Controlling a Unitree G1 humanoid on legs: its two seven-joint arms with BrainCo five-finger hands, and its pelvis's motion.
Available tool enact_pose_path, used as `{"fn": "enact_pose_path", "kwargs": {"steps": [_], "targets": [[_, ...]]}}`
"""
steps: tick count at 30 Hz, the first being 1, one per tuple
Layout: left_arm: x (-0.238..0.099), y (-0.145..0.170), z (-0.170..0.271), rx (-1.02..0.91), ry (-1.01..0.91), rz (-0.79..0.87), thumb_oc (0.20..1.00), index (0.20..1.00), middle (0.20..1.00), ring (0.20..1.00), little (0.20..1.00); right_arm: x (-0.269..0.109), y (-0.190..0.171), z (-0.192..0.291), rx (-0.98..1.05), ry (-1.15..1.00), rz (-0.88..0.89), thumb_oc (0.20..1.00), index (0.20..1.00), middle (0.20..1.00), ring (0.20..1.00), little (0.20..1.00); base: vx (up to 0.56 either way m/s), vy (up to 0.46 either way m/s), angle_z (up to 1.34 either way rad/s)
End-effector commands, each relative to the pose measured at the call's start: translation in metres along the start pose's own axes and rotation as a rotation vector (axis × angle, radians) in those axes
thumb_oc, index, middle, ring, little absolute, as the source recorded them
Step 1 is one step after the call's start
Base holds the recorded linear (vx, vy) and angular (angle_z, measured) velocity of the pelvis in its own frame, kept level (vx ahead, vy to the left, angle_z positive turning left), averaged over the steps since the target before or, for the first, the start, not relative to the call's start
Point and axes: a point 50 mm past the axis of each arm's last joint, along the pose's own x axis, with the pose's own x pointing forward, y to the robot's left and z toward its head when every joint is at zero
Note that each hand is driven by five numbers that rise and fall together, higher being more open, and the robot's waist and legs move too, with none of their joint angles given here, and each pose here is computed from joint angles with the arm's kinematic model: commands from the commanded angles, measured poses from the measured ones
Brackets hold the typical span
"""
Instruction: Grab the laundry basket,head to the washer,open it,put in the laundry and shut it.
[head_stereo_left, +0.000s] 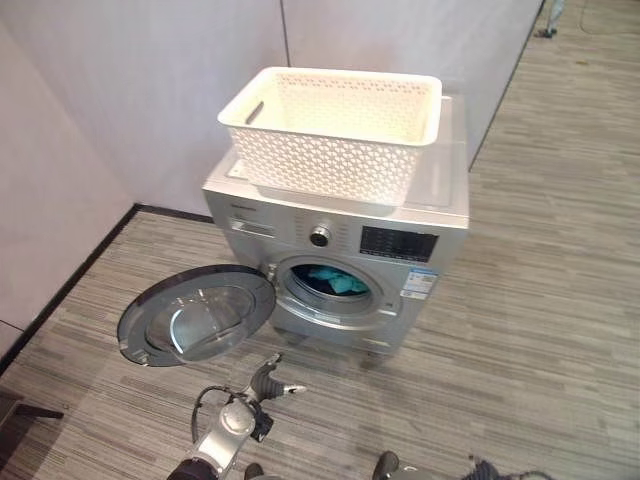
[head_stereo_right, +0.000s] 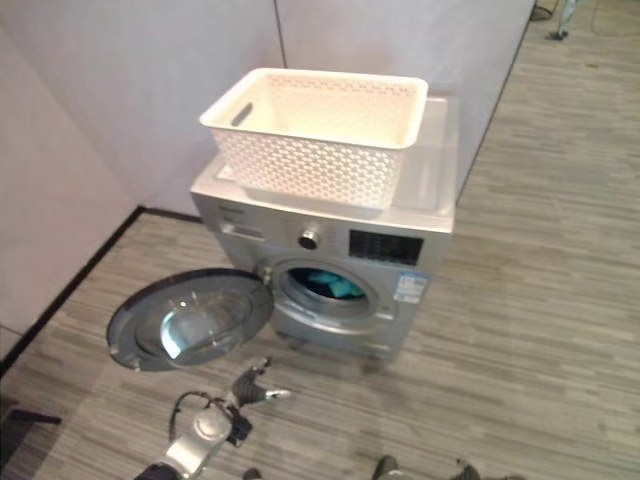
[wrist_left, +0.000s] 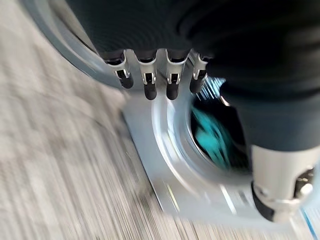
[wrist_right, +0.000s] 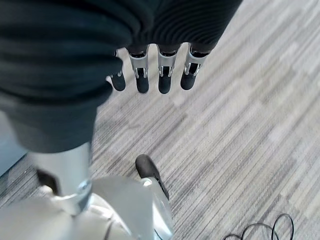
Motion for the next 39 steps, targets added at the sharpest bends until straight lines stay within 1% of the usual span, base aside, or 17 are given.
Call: {"fn": "enact_pose_path", "kwargs": {"steps": [1, 5, 7, 8, 9, 10, 11, 12, 13, 14, 19, 21, 26, 28, 32, 35, 39], "targets": [[-0.010, 0.051, -0.006, 0.007, -0.023, 0.194, 1.000, 1.000, 1.000, 1.000, 1.000, 0.001, 0.004, 0.013, -0.021, -0.037, 0.034, 1.000, 1.000, 1.000, 1.000, 1.000, 0.07, 0.078, 0.16], [-0.028, 0.114, -0.006, -0.037, -0.054, 0.492, 1.000, 1.000, 1.000, 1.000, 1.000, 0.000, 0.010, 0.015, -0.061, -0.053, 0.054, 1.000, 1.000, 1.000, 1.000, 1.000, 0.06, 0.095, 0.13], [-0.042, 0.169, 0.014, -0.032, -0.130, 0.752, 1.000, 1.000, 1.000, 1.000, 1.000, 0.000, 0.011, 0.021, -0.105, -0.081, 0.067, 1.000, 1.000, 1.000, 1.000, 1.000, 0.01, 0.077, -0.05], [-0.043, 0.170, 0.014, -0.032, -0.131, 0.754, 1.000, 1.000, 1.000, 1.000, 1.000, 0.000, 0.011, 0.022, -0.105, -0.082, 0.067, 1.000, 1.000, 1.000, 1.000, 1.000, -0.02, 0.084, -0.12], [-0.051, 0.206, 0.029, -0.015, -0.161, 0.885, 1.000, 1.000, 1.000, 1.000, 1.000, 0.000, 0.010, 0.023, -0.136, -0.095, 0.082, 1.000, 1.000, 1.000, 1.000, 1.000, -0.02, 0.064, -0.11], [-0.051, 0.206, 0.030, -0.015, -0.162, 0.886, 1.000, 1.000, 1.000, 1.000, 1.000, 0.000, 0.011, 0.023, -0.135, -0.096, 0.083, 1.000, 1.000, 1.000, 1.000, 1.000, -0.07, 0.108, -0.13], [-0.061, 0.250, 0.055, -0.012, -0.198, 1.020, 1.000, 1.000, 1.000, 1.000, 1.000, 0.001, 0.005, 0.025, -0.167, -0.103, 0.074, 1.000, 1.000, 1.000, 1.000, 1.000, -0.05, 0.046, -0.11], [-0.060, 0.251, 0.057, -0.011, -0.202, 1.021, 1.000, 1.000, 1.000, 1.000, 1.000, 0.001, 0.006, 0.026, -0.164, -0.105, 0.075, 1.000, 1.000, 1.000, 1.000, 1.000, -0.14, 0.090, -0.06], [-0.069, 0.287, 0.086, 0.035, -0.221, 1.101, 1.000, 1.000, 1.000, 1.000, 1.000, 0.002, -0.004, 0.032, -0.182, -0.122, 0.046, 1.000, 1.000, 1.000, 1.000, 1.000, -0.09, 0.045, -0.01], [-0.068, 0.287, 0.089, 0.037, -0.227, 1.100, 1.000, 1.000, 1.000, 1.000, 1.000, 0.002, -0.004, 0.033, -0.177, -0.123, 0.047, 1.000, 1.000, 1.000, 1.000, 1.000, -0.16, 0.037, 0.02], [-0.084, 0.340, 0.165, -0.066, -0.305, 1.113, 1.000, 1.000, 1.000, 1.000, 1.000, 0.004, -0.029, 0.065, -0.207, -0.205, -0.040, 1.000, 1.000, 1.000, 1.000, 1.000, -0.09, 0.012, 0.08], [-0.090, 0.348, 0.188, -0.067, -0.327, 1.118, 1.000, 1.000, 1.000, 1.000, 1.000, 0.003, -0.034, 0.076, -0.196, -0.236, -0.054, 1.000, 1.000, 1.000, 1.000, 1.000, -0.16, 0.002, -0.09], [-0.127, 0.369, 0.255, -0.286, -0.529, 1.157, 1.000, 1.000, 1.000, 1.000, 1.000, -0.002, -0.040, 0.114, -0.173, -0.359, -0.071, 1.000, 1.000, 1.000, 1.000, 1.000, -0.08, 0.034, 0.05], [-0.136, 0.371, 0.268, -0.308, -0.572, 1.164, 1.000, 1.000, 1.000, 1.000, 1.000, -0.004, -0.040, 0.121, -0.180, -0.388, -0.070, 1.000, 1.000, 1.000, 1.000, 1.000, -0.05, 0.017, 0.01], [-0.186, 0.384, 0.311, -0.382, -0.741, 1.228, 1.000, 1.000, 1.000, 1.000, 1.000, -0.015, -0.049, 0.150, -0.192, -0.525, -0.084, 1.000, 1.000, 1.000, 1.000, 1.000, -0.06, -0.004, 0.05], [-0.197, 0.385, 0.319, -0.355, -0.760, 1.260, 1.000, 1.000, 1.000, 1.000, 1.000, -0.018, -0.047, 0.154, -0.183, -0.554, -0.080, 1.000, 1.000, 1.000, 1.000, 1.000, -0.01, -0.016, 0.08], [-0.185, 0.387, 0.300, -0.280, -0.655, 1.272, 1.000, 1.000, 1.000, 1.000, 1.000, -0.021, -0.034, 0.153, -0.229, -0.578, -0.032, 1.000, 1.000, 1.000, 1.000, 1.000, 0.03, 0.020, -0.04]]}}
